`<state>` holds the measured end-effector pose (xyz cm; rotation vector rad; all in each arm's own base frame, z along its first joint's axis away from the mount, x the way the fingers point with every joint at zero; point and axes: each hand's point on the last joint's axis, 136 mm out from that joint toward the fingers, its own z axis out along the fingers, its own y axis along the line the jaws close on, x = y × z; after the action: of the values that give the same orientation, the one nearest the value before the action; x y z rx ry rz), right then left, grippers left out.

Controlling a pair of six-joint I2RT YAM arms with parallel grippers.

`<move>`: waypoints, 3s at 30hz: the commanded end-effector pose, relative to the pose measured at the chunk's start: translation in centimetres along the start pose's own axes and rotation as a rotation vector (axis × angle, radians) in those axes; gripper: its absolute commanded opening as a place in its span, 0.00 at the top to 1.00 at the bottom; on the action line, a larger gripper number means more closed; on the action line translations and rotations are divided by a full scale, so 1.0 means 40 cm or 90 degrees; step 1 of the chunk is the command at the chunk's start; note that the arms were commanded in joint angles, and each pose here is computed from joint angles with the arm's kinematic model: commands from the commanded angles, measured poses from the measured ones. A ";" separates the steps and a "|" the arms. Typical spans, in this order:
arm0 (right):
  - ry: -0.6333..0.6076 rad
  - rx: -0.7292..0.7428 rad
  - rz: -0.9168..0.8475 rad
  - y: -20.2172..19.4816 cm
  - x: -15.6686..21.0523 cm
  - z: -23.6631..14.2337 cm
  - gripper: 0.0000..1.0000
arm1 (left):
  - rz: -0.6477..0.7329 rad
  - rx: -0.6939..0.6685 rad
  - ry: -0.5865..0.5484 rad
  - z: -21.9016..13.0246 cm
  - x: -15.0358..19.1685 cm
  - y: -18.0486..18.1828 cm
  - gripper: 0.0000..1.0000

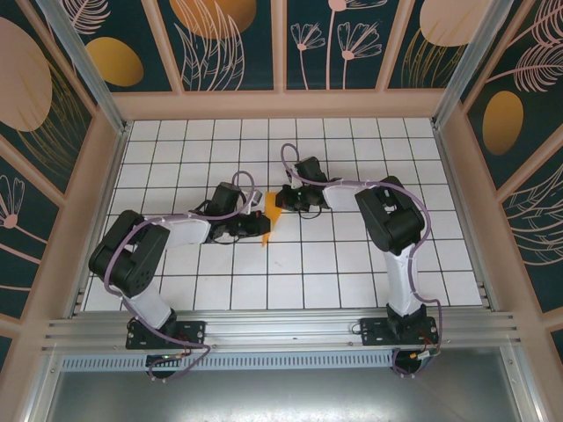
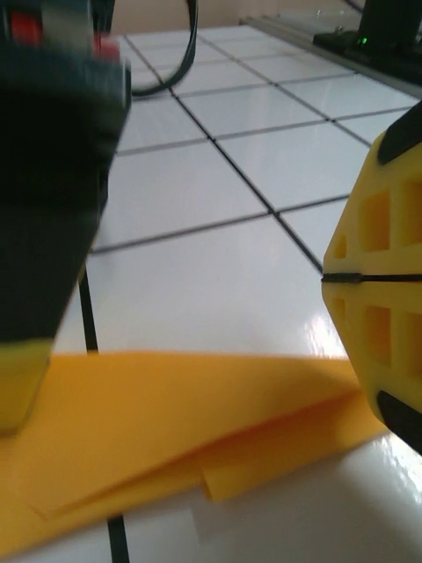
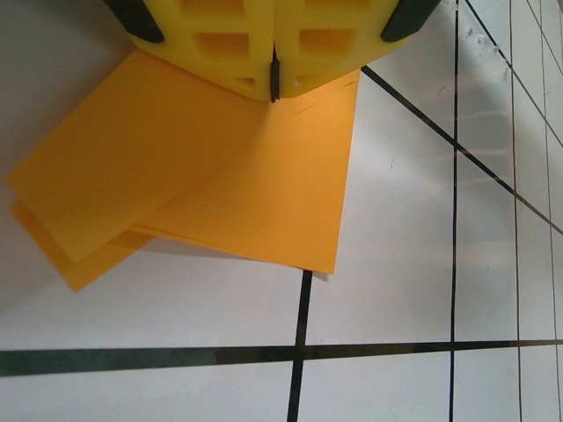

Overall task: Fold a paper plane with a square sheet of paper (fold left side to right side)
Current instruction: Fold the wing for the fifth time at the center of the table.

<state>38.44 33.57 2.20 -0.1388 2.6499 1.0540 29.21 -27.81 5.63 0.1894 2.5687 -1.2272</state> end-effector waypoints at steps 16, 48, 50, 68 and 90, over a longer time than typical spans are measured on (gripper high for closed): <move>0.039 0.062 0.022 -0.060 0.034 0.021 0.96 | -0.050 -0.048 0.074 0.036 0.073 0.071 0.86; 0.042 0.097 0.021 -0.082 0.032 0.016 0.95 | -0.068 -0.108 0.135 -0.004 0.204 0.143 0.92; 0.042 0.097 0.022 -0.082 0.031 0.017 0.95 | -0.067 -0.111 0.151 -0.007 0.225 0.148 0.93; 0.044 0.092 0.022 -0.076 0.036 0.016 0.96 | -0.001 -0.016 0.043 -0.053 0.038 -0.018 0.94; 0.044 0.101 0.017 -0.079 0.031 0.011 0.96 | -0.019 -0.086 0.137 0.005 0.126 0.106 0.94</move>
<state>38.35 33.36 2.05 -0.1407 2.7084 1.0045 27.15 -26.57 1.42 0.2599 2.7811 -1.1215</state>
